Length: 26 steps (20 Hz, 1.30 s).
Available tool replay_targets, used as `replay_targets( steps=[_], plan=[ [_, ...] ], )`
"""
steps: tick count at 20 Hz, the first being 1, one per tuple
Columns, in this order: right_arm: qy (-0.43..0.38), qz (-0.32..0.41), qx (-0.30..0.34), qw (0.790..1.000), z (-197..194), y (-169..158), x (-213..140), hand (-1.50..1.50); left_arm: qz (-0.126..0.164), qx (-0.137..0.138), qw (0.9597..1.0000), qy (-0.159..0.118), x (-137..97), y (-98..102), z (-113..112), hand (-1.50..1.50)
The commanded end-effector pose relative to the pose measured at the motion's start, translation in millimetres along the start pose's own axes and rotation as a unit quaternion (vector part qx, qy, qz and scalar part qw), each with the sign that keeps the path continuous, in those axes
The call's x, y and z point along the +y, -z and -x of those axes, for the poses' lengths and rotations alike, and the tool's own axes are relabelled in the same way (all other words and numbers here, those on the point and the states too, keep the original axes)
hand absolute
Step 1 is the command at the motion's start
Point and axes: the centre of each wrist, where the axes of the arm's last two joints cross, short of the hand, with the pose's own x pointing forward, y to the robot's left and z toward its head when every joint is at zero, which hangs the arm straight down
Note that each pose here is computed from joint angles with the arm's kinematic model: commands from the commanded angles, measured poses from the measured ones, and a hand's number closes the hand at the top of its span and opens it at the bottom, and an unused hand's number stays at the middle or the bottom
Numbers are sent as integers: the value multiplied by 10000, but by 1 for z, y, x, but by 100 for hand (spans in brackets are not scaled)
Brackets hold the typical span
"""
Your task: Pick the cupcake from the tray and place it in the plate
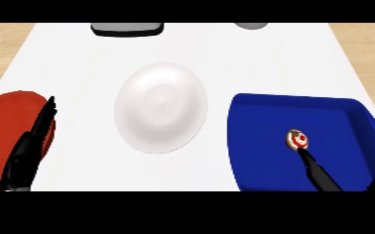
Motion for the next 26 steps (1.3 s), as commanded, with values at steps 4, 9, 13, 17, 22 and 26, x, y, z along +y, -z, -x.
replay_targets(
  steps=[4,9,13,17,22,26],
  plan=[
    [-1399,-505,952,9843,2,-14,-46,-150,155,-37,9999,-40,-6,0,1,0],
    [-1874,-715,1629,9660,-21,15,-65,-150,217,-180,9996,-12,8,-3,6,0],
    [-2300,-1201,2016,9445,-34,35,-61,-150,236,-135,9996,8,14,-1,3,0],
    [-2526,-1608,2400,9235,-41,61,-34,-150,159,-127,9998,3,10,7,-4,0],
    [-3245,-2167,2585,8837,-38,65,-16,-150,128,-89,9999,-27,-12,3,-2,0],
    [-3330,-2468,2710,8688,-20,75,9,-150,171,-137,9998,-27,5,15,-1,0]
  ],
)
